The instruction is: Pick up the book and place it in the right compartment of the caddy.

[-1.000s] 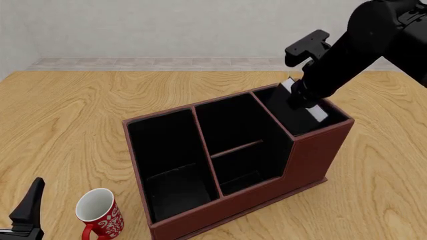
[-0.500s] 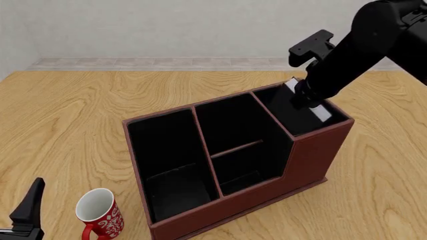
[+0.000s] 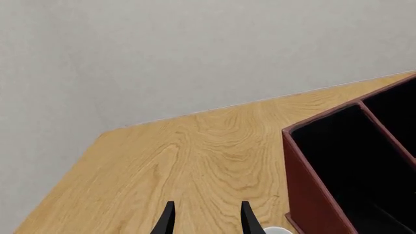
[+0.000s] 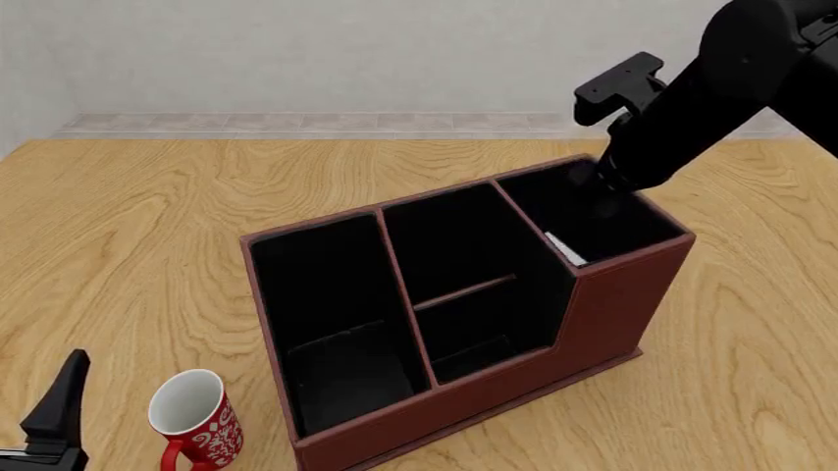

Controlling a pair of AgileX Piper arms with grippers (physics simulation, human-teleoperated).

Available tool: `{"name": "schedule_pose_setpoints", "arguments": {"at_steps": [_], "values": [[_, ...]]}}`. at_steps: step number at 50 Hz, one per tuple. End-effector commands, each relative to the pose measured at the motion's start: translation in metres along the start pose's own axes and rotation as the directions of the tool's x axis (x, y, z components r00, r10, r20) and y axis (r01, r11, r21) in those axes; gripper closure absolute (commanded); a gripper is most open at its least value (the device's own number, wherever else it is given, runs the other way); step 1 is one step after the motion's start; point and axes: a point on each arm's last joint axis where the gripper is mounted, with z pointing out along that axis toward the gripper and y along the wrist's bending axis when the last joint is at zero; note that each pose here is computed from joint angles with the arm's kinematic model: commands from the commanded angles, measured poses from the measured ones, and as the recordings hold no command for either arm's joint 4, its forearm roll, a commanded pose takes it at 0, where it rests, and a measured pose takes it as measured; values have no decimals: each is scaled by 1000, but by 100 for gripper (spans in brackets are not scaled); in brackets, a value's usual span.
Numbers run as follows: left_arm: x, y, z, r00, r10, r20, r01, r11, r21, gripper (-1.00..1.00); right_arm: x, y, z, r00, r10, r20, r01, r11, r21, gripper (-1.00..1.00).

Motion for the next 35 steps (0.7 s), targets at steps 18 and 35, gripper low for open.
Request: {"name": "schedule_pose_setpoints", "arguments": {"at_steps": [18, 35], "values": [[-1, 0, 0, 1000, -4, 3, 4, 1000, 1, -100, 8, -1, -20, 1000, -11, 27, 10, 1000, 18, -100], [-5, 1, -1, 1000, -12, 16, 12, 1000, 9, -100, 21, 14, -56, 992, -71, 106, 68, 997, 37, -100]]}}
